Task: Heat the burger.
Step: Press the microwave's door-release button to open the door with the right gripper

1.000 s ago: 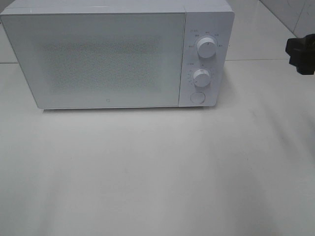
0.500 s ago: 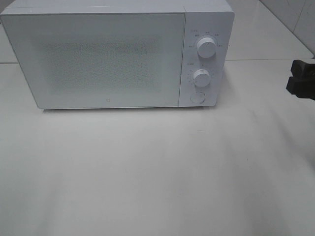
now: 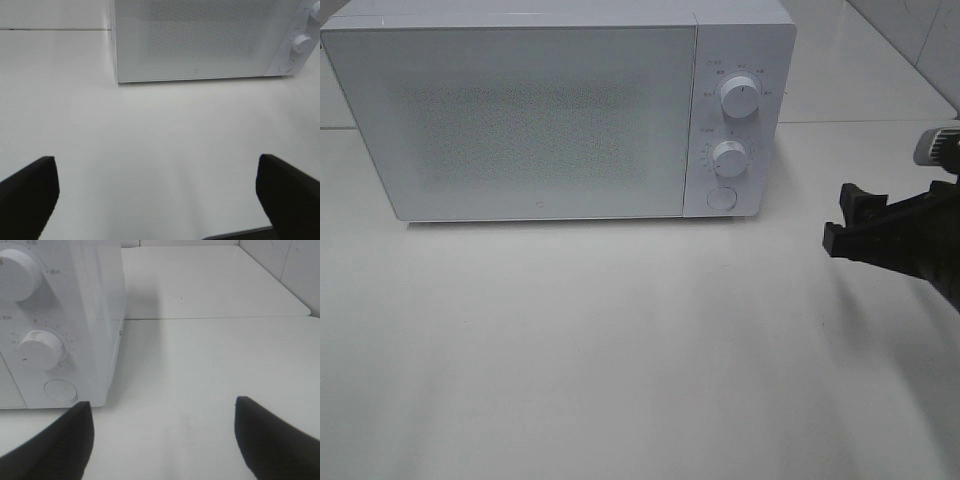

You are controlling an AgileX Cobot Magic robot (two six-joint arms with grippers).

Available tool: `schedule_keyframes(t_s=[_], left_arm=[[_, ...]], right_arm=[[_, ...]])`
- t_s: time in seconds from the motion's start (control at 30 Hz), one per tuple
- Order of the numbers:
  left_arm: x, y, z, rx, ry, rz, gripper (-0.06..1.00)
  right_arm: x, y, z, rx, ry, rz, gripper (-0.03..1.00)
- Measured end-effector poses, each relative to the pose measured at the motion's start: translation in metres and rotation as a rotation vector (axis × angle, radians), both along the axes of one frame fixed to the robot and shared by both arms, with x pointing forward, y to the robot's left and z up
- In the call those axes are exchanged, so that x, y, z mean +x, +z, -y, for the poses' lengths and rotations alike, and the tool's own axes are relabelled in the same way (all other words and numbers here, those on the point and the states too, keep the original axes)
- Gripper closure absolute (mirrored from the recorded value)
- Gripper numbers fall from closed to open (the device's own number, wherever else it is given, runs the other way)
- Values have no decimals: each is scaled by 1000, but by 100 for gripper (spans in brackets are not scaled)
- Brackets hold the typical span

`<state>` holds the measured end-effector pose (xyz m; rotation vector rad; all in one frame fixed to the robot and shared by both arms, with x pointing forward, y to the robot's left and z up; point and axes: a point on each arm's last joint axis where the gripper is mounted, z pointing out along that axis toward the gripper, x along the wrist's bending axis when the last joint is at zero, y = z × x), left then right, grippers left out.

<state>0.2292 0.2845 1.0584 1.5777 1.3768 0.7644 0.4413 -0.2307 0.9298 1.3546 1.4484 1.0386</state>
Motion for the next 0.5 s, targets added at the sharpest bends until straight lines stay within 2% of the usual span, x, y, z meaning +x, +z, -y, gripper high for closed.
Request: schedule_keyframes(t_s=[0.43, 0.5], left_arm=[[0, 0, 0, 0, 0, 0, -5], [0, 0, 0, 0, 0, 0, -5]], right_arm=[[-13, -15, -37, 6, 24, -43, 21], [-11, -14, -52, 19, 53, -34, 21]])
